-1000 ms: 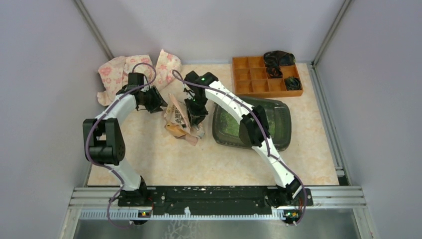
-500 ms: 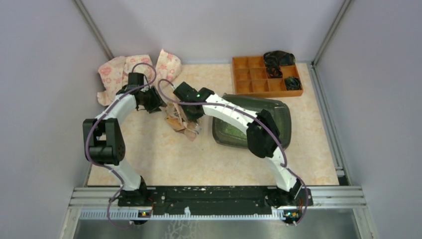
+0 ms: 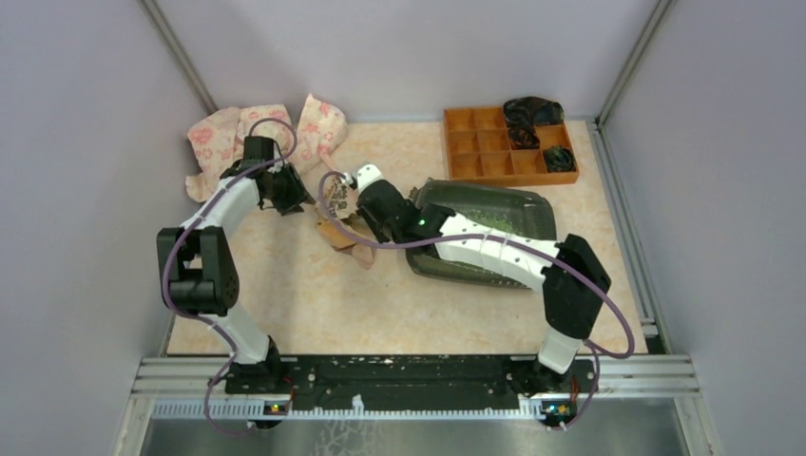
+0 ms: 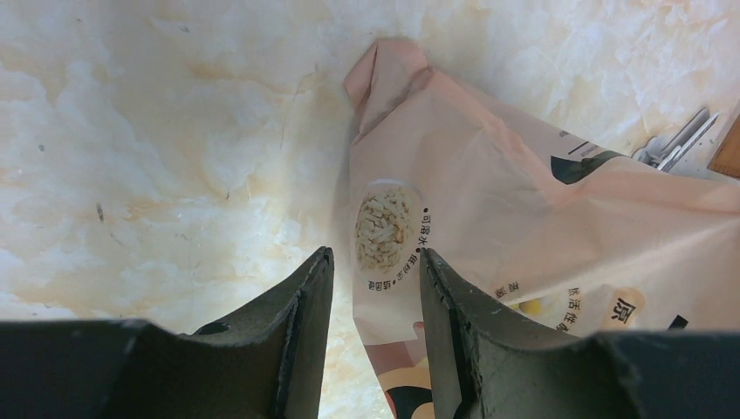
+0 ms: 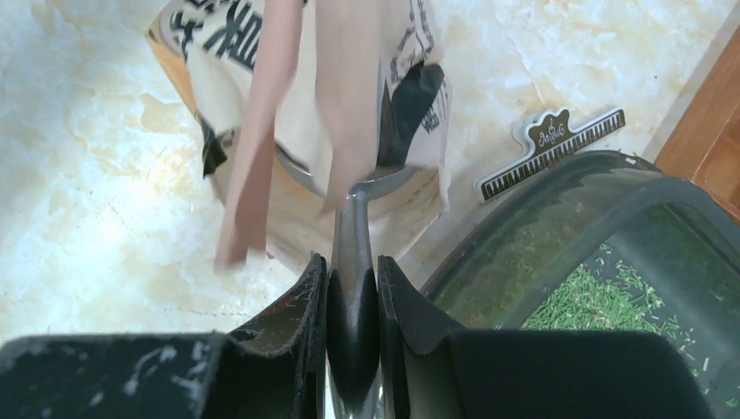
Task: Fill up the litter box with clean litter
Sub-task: 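Scoop the cat litter from the cat litter bag.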
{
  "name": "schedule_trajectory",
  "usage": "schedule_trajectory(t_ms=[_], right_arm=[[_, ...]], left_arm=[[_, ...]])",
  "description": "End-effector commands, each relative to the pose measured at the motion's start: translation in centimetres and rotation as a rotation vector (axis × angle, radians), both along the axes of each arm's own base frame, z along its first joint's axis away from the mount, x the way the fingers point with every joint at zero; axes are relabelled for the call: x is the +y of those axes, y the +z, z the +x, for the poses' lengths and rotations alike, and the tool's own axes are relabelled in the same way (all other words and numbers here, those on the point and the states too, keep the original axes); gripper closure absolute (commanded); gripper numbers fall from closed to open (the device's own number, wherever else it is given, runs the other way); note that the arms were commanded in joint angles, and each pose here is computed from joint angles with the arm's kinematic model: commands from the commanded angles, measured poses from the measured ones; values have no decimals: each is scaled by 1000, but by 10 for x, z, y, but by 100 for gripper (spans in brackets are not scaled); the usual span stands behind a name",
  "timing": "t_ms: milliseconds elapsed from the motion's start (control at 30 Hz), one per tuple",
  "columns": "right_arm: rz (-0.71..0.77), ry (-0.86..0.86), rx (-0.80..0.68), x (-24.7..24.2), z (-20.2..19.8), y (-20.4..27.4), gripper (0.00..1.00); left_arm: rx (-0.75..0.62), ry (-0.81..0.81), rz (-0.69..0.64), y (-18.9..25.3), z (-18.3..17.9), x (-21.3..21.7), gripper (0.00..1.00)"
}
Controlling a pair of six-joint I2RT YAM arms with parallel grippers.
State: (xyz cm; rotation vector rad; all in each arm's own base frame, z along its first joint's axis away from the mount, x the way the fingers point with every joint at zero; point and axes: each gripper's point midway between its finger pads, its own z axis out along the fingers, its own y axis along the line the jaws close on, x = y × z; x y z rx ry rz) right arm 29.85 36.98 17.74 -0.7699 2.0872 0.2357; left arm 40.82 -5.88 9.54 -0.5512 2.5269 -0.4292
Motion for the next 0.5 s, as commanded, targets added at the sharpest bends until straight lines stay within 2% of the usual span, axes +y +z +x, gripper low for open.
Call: schedule_trajectory(t_ms=[0,267,467], right_arm=[[154,11,-171,10,-2,58,100],[175,30,-221,-9,-41,47,100],[219,15,-278,-27,-59,58,100]], left_arm=[[-52,-5,36,27,5,3,53],[-76,1,49,40,7,5,53],[-84,1,53,45,8,6,52]])
